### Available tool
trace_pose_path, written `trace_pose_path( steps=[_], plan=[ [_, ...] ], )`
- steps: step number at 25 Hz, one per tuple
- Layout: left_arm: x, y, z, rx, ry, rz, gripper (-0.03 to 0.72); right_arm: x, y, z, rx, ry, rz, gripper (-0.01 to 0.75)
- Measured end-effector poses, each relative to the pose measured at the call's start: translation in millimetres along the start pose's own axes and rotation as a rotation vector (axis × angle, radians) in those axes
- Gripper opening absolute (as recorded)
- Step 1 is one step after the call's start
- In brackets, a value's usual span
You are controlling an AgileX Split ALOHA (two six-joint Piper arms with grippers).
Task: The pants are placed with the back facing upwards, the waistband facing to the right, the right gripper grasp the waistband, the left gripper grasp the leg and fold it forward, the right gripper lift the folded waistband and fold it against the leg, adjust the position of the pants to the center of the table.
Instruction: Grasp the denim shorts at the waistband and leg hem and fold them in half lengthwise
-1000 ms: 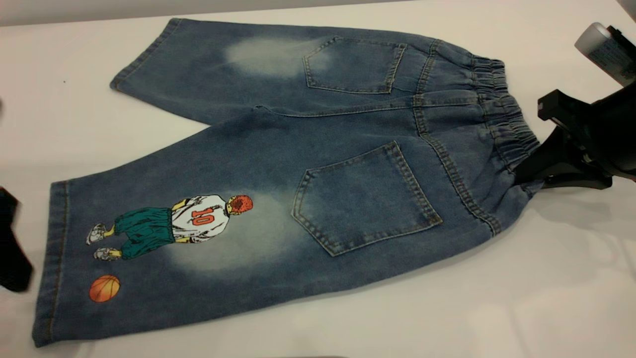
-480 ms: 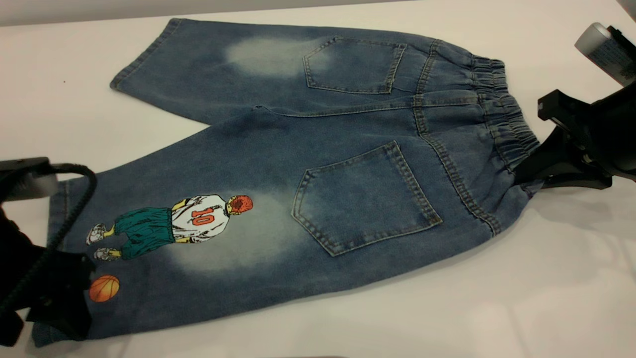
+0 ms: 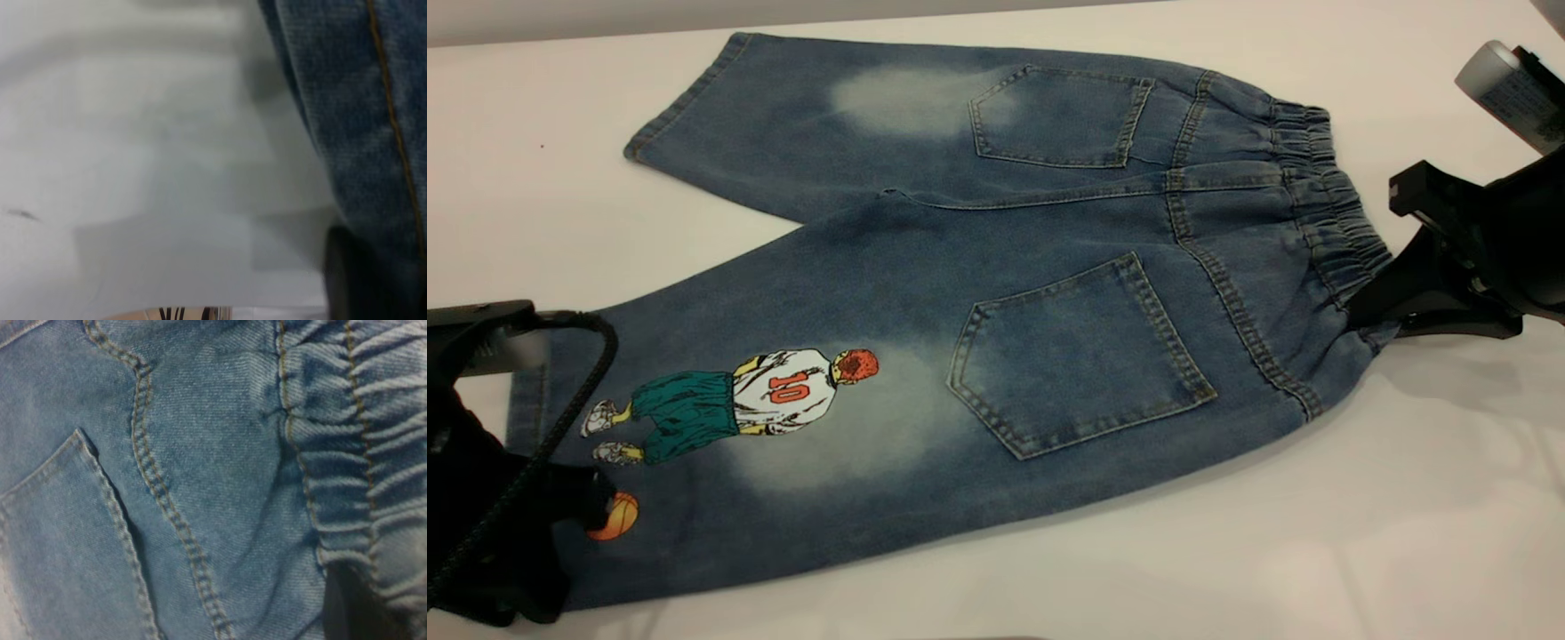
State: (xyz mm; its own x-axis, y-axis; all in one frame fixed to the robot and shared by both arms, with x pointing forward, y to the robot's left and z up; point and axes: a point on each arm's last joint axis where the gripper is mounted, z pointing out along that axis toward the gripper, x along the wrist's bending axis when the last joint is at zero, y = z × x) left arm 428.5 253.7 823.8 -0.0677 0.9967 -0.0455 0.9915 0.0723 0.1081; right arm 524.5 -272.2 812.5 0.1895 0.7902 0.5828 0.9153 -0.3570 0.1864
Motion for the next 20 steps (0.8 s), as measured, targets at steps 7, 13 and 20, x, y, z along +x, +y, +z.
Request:
trace_pose_path(
  steps=[7, 13, 20],
  plan=[
    [-12, 25, -21, 0.019, -0.028, 0.023, 0.042, 16, 4, -12, -0.017, 0.076, -0.074, 0.038],
    [-28, 68, -87, -0.171, -0.106, 0.084, 0.042, 48, 15, -47, -0.100, 0.164, -0.143, 0.037],
    [-41, 107, -130, -0.352, -0.140, 0.137, 0.042, 68, 41, -69, -0.199, 0.161, -0.201, 0.037]
  ],
)
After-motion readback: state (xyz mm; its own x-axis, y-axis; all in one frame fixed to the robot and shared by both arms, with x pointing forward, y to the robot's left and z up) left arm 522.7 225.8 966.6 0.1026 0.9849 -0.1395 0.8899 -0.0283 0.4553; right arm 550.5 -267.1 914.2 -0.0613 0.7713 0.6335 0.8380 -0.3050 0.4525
